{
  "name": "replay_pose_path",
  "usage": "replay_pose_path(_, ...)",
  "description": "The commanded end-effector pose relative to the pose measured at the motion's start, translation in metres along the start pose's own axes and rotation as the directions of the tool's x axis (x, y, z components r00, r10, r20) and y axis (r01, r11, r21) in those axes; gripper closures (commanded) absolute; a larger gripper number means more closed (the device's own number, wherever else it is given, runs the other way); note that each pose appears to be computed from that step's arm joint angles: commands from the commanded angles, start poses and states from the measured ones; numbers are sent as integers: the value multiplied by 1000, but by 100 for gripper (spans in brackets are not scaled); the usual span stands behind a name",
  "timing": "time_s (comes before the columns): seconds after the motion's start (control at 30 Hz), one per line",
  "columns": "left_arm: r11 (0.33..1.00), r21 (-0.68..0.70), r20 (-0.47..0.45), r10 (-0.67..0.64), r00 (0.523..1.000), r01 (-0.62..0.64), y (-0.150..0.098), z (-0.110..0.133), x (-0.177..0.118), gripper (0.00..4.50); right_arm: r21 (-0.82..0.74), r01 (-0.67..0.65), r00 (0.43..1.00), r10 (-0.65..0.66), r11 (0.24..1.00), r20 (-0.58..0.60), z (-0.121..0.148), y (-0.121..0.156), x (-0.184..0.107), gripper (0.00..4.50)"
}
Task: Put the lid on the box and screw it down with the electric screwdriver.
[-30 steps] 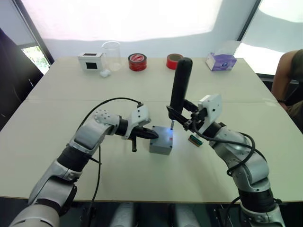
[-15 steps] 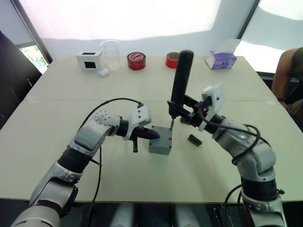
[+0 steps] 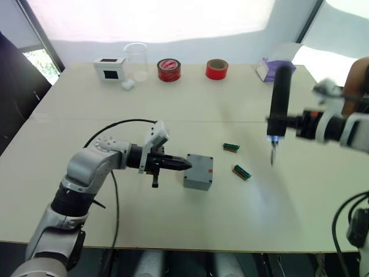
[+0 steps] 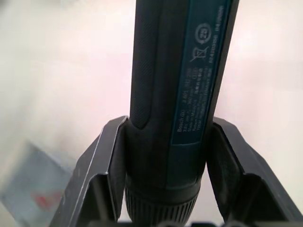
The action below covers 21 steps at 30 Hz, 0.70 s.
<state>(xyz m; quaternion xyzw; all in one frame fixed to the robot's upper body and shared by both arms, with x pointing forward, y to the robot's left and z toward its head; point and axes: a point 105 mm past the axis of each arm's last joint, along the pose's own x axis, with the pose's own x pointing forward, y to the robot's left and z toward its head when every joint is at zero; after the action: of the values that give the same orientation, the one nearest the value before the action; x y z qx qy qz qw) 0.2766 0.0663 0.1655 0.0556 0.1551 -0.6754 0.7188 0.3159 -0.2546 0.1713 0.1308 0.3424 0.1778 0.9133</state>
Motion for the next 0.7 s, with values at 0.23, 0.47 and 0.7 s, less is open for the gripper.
replay_pose_path(0.23,988,152,-77,-17,997,28,-14,2,1,450,22,115,973,-108,993,-203,-36,-26,-4,269)
replay_pose_path(0.47,995,88,-33,-43,999,46,-23,4,4,450,6,181,955,-174,984,-238,-42,-40,1,269)
replay_pose_path(0.7,998,68,-10,-15,1000,15,-17,7,-1,450,-31,192,948,-194,981,-254,-42,-44,1,111)
